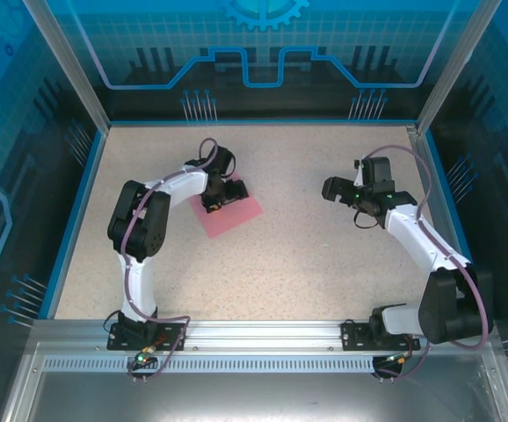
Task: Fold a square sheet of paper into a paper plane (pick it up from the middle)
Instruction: Move the square sheet of paper to the center of the table.
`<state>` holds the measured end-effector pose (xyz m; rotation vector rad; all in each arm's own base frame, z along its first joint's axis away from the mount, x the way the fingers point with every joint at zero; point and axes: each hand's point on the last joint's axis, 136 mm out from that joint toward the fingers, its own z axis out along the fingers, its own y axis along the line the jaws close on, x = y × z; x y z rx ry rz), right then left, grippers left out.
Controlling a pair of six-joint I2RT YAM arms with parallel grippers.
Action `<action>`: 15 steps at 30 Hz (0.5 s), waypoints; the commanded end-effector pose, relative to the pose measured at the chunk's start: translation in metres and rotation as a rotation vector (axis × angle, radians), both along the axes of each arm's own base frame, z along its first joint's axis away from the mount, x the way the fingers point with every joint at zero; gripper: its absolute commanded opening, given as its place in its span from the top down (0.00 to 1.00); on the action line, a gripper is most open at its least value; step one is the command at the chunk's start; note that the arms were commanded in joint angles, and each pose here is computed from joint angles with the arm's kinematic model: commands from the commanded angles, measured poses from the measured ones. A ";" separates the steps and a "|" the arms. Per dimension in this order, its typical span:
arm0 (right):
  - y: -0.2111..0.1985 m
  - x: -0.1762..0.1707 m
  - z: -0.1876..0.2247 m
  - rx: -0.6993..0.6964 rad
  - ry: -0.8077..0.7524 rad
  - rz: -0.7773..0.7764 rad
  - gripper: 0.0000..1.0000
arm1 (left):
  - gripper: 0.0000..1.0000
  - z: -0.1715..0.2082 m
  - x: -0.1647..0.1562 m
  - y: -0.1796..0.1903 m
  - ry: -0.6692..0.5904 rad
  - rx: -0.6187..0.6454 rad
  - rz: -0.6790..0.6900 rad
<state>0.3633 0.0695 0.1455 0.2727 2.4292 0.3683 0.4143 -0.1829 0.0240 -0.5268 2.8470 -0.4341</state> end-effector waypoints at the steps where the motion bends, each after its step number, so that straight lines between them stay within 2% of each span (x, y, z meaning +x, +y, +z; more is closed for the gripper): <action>1: 0.004 -0.006 -0.003 -0.026 0.053 -0.006 0.01 | 0.13 -0.021 -0.067 -0.037 0.200 -0.074 -0.024; 11: 0.008 -0.031 -0.019 -0.027 0.098 0.006 0.01 | 0.10 -0.004 -0.138 -0.121 0.227 -0.187 -0.128; 15: 0.006 -0.037 -0.021 -0.062 0.112 0.011 0.01 | 0.09 0.013 -0.142 -0.139 0.198 -0.253 -0.160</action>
